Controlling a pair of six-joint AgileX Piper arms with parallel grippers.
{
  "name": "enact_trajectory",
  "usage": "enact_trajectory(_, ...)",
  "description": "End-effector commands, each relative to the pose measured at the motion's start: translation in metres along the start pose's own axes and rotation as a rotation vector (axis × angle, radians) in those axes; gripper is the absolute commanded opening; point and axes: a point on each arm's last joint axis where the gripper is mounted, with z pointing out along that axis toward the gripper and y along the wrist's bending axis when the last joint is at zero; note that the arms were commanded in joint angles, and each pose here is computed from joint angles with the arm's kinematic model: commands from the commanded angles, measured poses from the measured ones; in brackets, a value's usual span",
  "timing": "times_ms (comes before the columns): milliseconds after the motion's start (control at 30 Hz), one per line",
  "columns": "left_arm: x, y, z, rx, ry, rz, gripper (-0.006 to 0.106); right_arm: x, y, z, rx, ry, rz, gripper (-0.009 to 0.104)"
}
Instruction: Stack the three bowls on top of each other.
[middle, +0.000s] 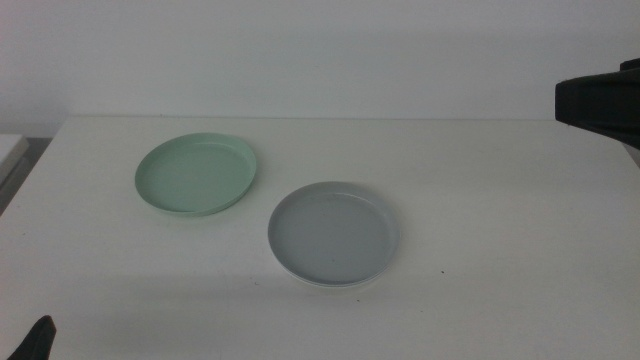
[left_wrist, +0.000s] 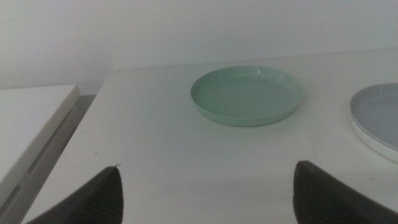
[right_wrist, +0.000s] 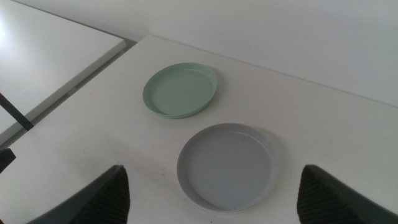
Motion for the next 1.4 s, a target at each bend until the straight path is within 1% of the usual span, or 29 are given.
enact_trajectory(0,-0.001,0.000,0.000,0.002,-0.016,-0.002,0.094,-0.001,-0.001,-0.001,0.008,-0.015,0.000,0.093)
enact_trajectory(67,-0.011,0.000,-0.002,-0.005,-0.047,-0.061,0.094,-0.001,-0.001,-0.001,0.007,-0.013,0.000,0.093)
enact_trajectory(133,-0.041,0.002,0.000,-0.023,0.014,-0.130,0.094,-0.001,-0.001,-0.001,0.007,-0.013,0.000,0.093)
enact_trajectory(233,-0.107,0.007,0.007,-0.057,0.192,-0.177,0.094,-0.001,-0.001,-0.001,0.007,-0.013,0.000,0.093)
enact_trajectory(300,-0.145,0.011,0.018,-0.061,0.351,-0.193,0.094,-0.001,-0.001,-0.001,0.007,-0.013,0.000,0.093)
enact_trajectory(400,-0.185,0.015,0.040,-0.052,0.531,-0.199,0.094,-0.001,-0.001,-0.001,0.007,-0.013,0.000,0.093)
enact_trajectory(500,-0.204,0.019,0.075,-0.036,0.710,-0.212,0.094,-0.001,-0.001,-0.001,0.007,-0.013,0.000,0.093)
enact_trajectory(533,-0.209,0.021,0.085,-0.033,0.742,-0.213,0.094,-0.001,-0.001,-0.001,0.007,-0.013,0.000,0.093)
enact_trajectory(600,-0.210,0.024,0.115,-0.017,0.800,-0.201,0.094,-0.001,-0.001,-0.001,0.007,-0.013,0.000,0.093)
enact_trajectory(700,-0.204,0.029,0.165,0.014,0.809,-0.172,0.094,-0.001,-0.001,-0.001,0.007,-0.013,0.000,0.093)
enact_trajectory(800,-0.189,0.036,0.217,0.010,0.837,-0.198,0.094,-0.001,-0.001,-0.001,0.007,-0.013,0.000,0.093)
enact_trajectory(867,-0.176,0.040,0.253,0.010,0.890,-0.198,0.094,-0.001,-0.001,-0.001,0.007,-0.013,0.000,0.093)
enact_trajectory(933,-0.165,0.045,0.284,0.021,0.931,-0.159,0.094,-0.001,-0.001,-0.001,0.007,-0.013,0.000,0.093)
enact_trajectory(1000,-0.151,0.048,0.316,0.053,0.971,-0.110,0.094,-0.001,-0.001,-0.001,0.007,-0.013,0.000,0.093)
enact_trajectory(1067,-0.137,0.049,0.342,0.090,0.987,-0.085,0.094,-0.001,-0.001,-0.001,0.007,-0.013,0.000,0.093)
enact_trajectory(1200,-0.109,0.051,0.386,0.107,1.009,-0.110,0.093,-0.001,-0.001,-0.001,0.007,-0.013,0.000,0.093)
enact_trajectory(1367,-0.081,0.045,0.414,0.120,1.040,-0.101,0.084,-0.001,-0.001,-0.001,0.007,-0.013,0.000,0.093)
